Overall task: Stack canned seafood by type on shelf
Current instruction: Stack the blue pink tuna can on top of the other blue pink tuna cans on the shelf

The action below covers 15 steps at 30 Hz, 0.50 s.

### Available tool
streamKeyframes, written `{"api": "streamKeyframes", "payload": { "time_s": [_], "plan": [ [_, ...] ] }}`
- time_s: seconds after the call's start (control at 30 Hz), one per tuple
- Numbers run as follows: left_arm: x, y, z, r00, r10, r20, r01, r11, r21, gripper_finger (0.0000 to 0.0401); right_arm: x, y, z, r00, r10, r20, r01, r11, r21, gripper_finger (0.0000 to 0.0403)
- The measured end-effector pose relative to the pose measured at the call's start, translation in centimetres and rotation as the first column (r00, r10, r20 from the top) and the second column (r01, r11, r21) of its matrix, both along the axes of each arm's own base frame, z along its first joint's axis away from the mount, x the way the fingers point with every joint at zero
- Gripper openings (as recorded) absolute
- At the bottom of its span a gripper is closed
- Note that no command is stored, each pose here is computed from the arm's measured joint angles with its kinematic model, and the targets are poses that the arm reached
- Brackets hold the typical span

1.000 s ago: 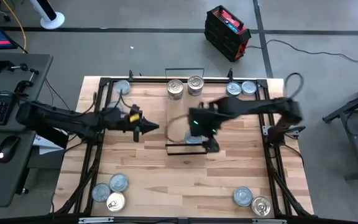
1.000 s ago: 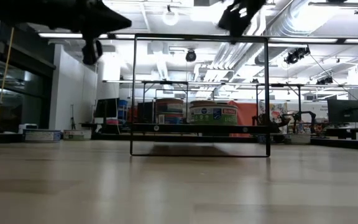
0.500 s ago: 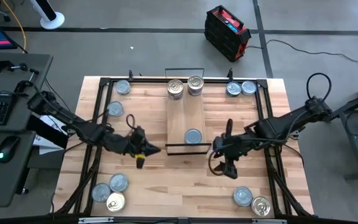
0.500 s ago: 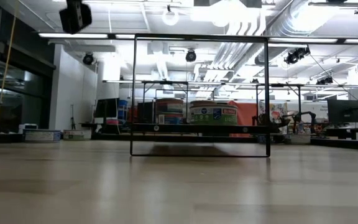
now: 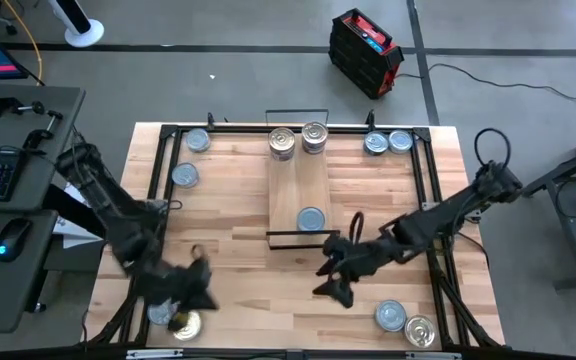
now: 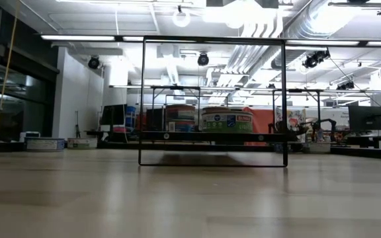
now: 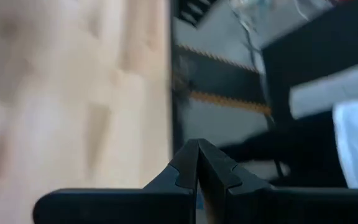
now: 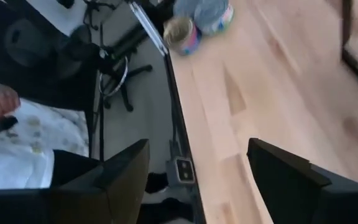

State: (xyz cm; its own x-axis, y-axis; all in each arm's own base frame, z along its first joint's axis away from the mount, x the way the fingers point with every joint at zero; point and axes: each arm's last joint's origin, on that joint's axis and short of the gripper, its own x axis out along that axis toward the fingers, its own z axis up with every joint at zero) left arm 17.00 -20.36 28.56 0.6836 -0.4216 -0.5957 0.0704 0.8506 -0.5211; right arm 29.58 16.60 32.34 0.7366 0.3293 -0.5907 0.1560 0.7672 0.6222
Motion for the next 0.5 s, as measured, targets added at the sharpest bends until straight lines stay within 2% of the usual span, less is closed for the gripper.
{"api": "streamKeyframes", "payload": {
  "time_s": [0.17,0.3,0.4,0.43,0.5],
  "plan": [
    [-2.9,-3.1,-2.4,0.993,-0.091,-0.074,0.098,0.989,0.110,0.0000,1.2,2.1,-3.0,0.992,-0.012,-0.122,0.010,1.000,-0.009,0.0204],
    [-3.7,-4.8,-4.6,0.982,-0.130,-0.139,0.153,0.974,0.165,0.0000,1.6,3.4,-5.3,0.978,-0.034,-0.205,0.033,0.999,-0.008,0.0121],
    [-4.3,-5.7,-6.2,0.965,-0.169,-0.200,0.212,0.953,0.218,0.0000,1.6,4.4,-6.3,0.969,-0.044,-0.243,0.046,0.999,0.003,0.0039],
    [-4.5,-5.9,-6.8,0.958,-0.175,-0.226,0.228,0.944,0.240,0.0000,1.6,4.6,-6.5,0.968,-0.044,-0.248,0.046,0.999,-0.001,0.0020],
    [-4.7,-6.2,-7.8,0.945,-0.176,-0.276,0.252,0.929,0.272,0.0000,1.2,5.2,-6.8,0.965,-0.071,-0.251,0.069,0.997,-0.018,0.0013]
  ]
}}
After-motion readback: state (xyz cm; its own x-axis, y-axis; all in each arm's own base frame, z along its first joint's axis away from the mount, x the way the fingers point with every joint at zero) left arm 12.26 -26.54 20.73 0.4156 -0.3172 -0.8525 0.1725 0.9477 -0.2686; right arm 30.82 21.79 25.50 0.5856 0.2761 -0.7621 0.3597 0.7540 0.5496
